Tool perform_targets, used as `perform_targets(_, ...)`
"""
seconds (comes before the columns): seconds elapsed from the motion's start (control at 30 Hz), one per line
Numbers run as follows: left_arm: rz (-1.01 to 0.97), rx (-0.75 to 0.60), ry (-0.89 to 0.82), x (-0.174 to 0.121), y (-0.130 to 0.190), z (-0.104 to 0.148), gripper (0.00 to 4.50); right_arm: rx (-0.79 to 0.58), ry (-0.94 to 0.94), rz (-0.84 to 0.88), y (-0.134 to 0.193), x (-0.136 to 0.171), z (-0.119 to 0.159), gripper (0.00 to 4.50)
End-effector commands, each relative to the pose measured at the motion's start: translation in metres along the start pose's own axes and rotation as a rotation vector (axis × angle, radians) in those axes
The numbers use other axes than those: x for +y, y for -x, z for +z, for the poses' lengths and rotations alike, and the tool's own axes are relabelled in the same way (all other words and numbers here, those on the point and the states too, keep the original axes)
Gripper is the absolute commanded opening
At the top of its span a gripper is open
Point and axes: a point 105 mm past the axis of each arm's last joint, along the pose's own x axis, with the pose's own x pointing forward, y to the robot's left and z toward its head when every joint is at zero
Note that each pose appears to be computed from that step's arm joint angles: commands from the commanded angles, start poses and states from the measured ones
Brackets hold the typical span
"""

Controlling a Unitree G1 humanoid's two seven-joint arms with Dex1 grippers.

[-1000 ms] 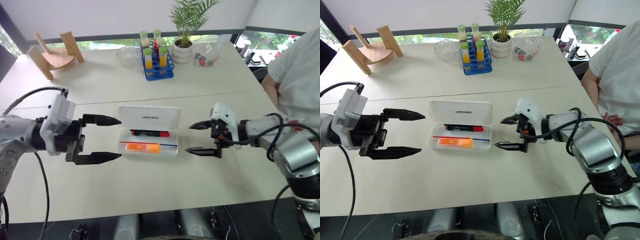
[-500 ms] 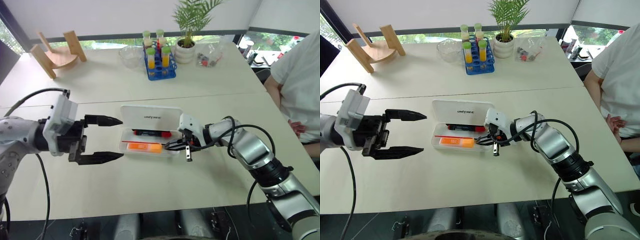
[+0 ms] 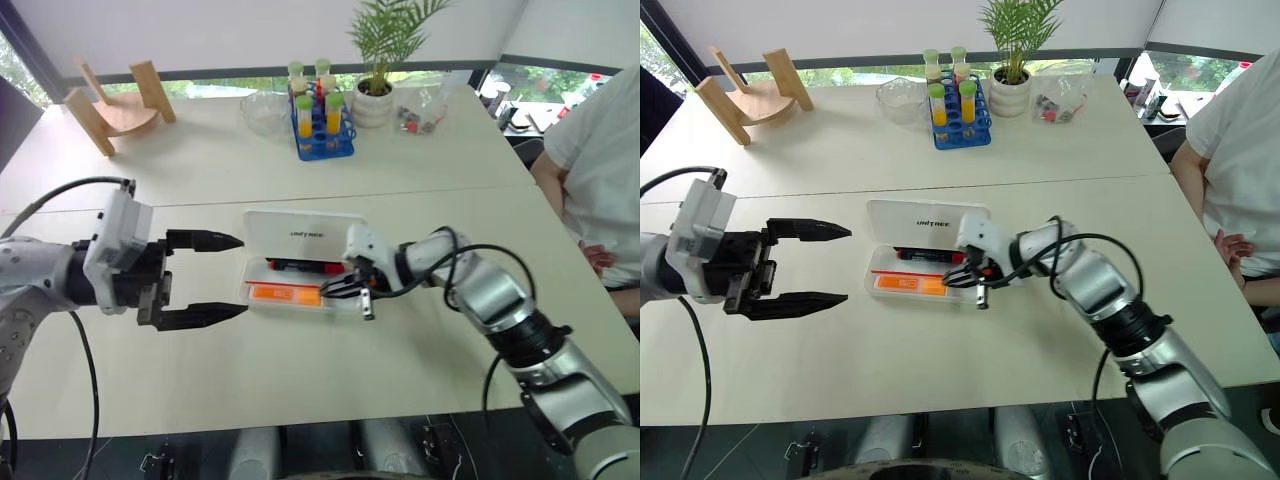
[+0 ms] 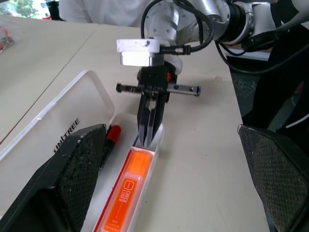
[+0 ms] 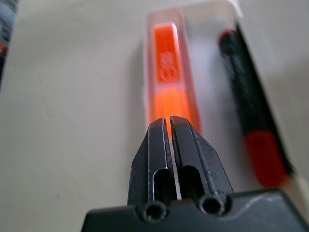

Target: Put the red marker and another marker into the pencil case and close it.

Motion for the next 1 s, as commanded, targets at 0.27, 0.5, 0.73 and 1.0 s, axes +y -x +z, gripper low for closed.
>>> perform_targets(0.27, 0.003, -0.023, -0.034, -0.002, -0.001, 0.004, 4.5, 0.162, -0.233, -0.461, 0.115, -0.03, -0.04, 3.84)
perform_targets(0.5, -0.012, -0.031, -0.046, 0.003, -0.003, 0.003, 4.5, 0.284, -0.411, -0.639, 0.114, -0.014, -0.08, 4.48)
perform_targets(0.73, -0.026, -0.03, -0.051, 0.004, -0.004, 0.003, 4.5, 0.313, -0.556, -0.795, 0.108, -0.008, -0.11, 4.48)
perform_targets(1.0, -0.028, -0.03, -0.058, 0.006, -0.003, 0.004, 4.5, 0.29, -0.63, -0.794, 0.096, -0.002, -0.118, 2.19)
